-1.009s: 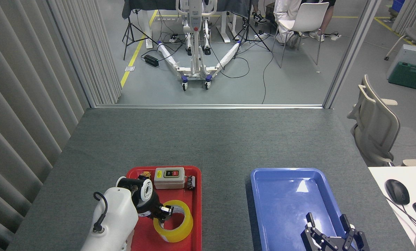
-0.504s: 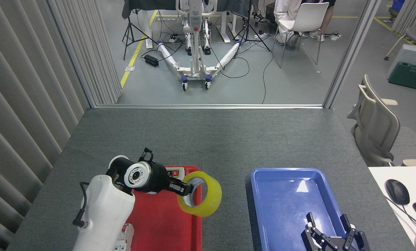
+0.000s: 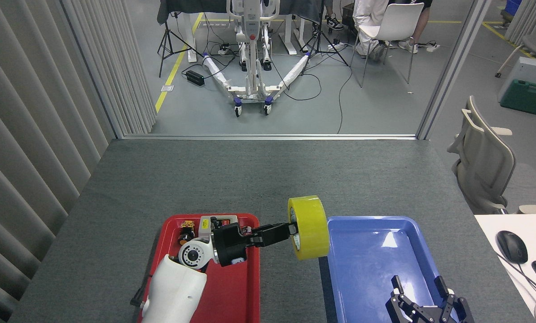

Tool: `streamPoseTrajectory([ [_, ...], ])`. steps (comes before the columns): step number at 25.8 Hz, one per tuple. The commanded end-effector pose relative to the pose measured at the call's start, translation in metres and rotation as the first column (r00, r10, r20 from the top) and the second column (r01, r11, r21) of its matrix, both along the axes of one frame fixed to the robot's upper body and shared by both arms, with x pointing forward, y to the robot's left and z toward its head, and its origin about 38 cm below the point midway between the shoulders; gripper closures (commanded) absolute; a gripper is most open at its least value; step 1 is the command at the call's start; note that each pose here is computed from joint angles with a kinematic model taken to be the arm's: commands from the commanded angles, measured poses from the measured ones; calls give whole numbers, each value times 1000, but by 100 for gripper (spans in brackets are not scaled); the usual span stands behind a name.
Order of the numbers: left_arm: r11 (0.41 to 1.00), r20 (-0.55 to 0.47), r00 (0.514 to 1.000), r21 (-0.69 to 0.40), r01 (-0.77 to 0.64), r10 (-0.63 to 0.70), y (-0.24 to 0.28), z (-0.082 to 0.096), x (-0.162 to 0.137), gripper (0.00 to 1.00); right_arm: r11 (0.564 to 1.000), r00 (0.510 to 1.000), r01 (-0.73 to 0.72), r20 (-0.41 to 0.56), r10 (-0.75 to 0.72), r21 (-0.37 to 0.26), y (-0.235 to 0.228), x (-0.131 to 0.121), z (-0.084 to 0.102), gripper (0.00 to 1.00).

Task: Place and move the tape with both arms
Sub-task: 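Lift the tape roll with the left gripper and carry it toward the blue tray, then lower the tape into the blue tray and release it from the left gripper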

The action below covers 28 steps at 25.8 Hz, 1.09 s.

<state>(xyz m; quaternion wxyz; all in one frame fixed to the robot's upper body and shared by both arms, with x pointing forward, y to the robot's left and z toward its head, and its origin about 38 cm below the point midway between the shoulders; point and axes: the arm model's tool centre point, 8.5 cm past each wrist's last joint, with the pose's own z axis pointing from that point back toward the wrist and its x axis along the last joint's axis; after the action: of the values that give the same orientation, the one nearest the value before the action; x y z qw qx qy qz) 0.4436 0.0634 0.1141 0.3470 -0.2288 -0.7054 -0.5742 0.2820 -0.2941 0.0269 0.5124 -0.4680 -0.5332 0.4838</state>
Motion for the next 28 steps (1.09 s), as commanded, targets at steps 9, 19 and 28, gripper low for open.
streamPoseTrajectory([
  [9,988,-9,989,52,146,-145,-46,-17,-32,100,986,961,-167,225,159,15,-4,-14,22,0],
  [19,988,-38,989,55,144,-142,-44,-28,-38,100,851,813,-512,255,523,-112,-3,-29,39,0],
  [28,986,-37,988,78,150,-148,-46,-31,-40,100,774,749,-594,202,632,-218,9,-20,46,0],
])
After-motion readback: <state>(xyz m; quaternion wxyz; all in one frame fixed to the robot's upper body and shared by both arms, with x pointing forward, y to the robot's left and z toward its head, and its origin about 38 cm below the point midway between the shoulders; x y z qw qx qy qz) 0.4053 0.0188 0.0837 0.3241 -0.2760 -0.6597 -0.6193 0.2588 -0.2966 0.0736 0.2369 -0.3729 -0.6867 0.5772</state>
